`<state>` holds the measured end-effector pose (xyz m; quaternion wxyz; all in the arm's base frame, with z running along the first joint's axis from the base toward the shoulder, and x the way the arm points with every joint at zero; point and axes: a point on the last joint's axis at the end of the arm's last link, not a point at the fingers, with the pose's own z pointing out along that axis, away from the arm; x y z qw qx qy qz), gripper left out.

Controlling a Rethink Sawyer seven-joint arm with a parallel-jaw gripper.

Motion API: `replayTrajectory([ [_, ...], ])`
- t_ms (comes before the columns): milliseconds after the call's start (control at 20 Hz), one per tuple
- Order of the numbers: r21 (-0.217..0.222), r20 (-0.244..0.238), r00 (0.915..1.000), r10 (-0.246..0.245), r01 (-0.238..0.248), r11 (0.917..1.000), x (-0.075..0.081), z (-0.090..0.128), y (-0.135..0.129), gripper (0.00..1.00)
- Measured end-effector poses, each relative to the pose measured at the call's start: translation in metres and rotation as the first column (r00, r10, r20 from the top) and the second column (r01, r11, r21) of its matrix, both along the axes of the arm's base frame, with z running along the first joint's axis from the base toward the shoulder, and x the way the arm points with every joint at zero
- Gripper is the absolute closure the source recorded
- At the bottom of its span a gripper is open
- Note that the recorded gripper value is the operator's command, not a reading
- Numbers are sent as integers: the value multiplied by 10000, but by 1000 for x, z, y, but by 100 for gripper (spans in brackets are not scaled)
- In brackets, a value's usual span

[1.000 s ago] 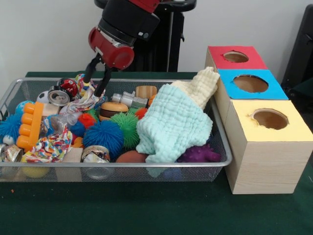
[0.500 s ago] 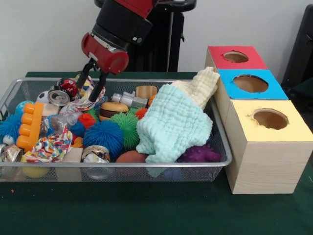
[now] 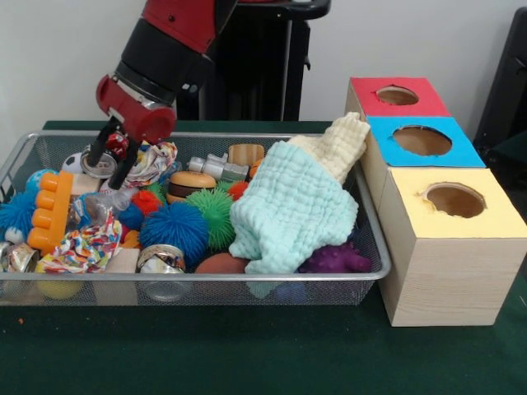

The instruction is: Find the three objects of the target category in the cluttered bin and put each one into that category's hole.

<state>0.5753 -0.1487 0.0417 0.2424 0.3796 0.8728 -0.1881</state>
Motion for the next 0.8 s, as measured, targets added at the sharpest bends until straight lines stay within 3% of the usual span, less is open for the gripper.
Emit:
replayTrajectory([
  [500, -616, -368, 9992, 147, -170, 9980, -21, -20, -39, 0],
  [800, -938, -894, 9960, 61, -145, 9955, -47, -46, -62, 0],
])
